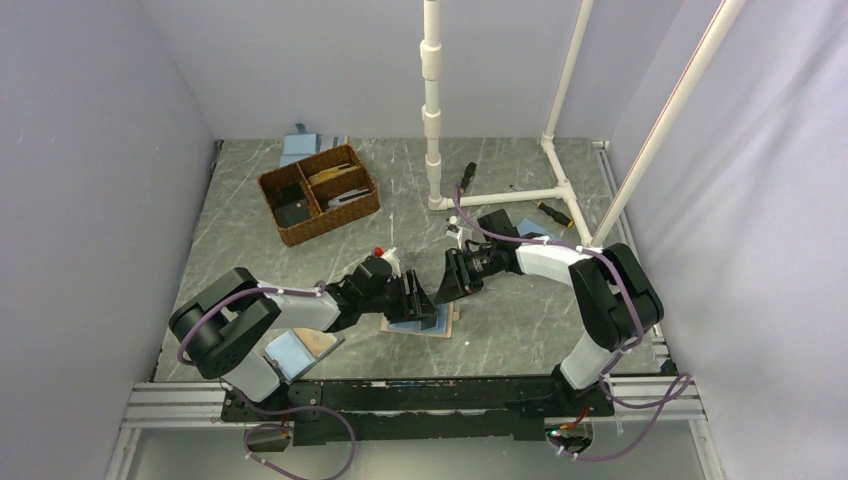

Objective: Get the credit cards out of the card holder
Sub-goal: Pick up the card holder from the center of the board.

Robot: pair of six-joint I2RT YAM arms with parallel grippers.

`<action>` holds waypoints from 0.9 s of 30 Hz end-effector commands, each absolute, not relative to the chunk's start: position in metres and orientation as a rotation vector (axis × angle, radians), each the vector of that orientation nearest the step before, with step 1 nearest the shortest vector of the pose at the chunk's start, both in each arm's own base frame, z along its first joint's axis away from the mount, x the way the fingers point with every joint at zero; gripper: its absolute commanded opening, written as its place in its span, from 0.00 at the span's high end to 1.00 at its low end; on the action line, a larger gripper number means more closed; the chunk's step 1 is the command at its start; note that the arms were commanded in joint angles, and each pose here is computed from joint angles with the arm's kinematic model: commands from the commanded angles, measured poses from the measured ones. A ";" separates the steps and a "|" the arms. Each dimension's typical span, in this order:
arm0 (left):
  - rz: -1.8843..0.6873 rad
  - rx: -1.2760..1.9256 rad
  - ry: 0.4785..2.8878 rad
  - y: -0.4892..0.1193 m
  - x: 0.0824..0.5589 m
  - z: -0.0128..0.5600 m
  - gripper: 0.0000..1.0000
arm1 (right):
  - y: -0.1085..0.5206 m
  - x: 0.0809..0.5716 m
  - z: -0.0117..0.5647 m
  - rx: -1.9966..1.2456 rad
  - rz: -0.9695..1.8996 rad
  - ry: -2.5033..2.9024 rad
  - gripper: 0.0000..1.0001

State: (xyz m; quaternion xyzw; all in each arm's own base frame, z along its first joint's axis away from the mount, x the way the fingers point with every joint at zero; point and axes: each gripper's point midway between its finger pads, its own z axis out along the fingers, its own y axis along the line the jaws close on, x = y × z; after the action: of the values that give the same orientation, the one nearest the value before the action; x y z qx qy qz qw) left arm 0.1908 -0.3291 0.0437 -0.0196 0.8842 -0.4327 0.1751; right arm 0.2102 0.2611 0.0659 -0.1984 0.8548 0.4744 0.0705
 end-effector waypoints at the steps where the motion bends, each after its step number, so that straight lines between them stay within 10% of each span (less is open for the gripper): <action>1: -1.259 -0.051 2.515 -0.330 0.186 0.042 0.37 | 0.267 0.224 0.071 -0.599 1.405 2.542 0.61; 12: -1.358 -0.016 2.472 -0.343 0.187 0.051 0.36 | 0.275 0.223 0.054 -0.568 1.462 2.618 0.77; 17: -1.333 -0.017 2.438 -0.337 0.188 0.063 0.01 | 0.272 0.227 0.056 -0.595 1.413 2.612 1.00; 27: -1.291 -0.007 2.230 -0.302 0.185 0.113 0.00 | 0.276 0.217 0.098 -0.871 1.582 2.384 1.00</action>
State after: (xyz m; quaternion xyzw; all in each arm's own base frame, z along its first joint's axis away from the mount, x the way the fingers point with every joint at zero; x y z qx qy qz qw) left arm 0.1843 -0.3169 0.1001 -0.0013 0.8477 -0.4770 0.2320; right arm 0.2178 0.2684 0.0546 -0.2143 0.8534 0.4733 0.0408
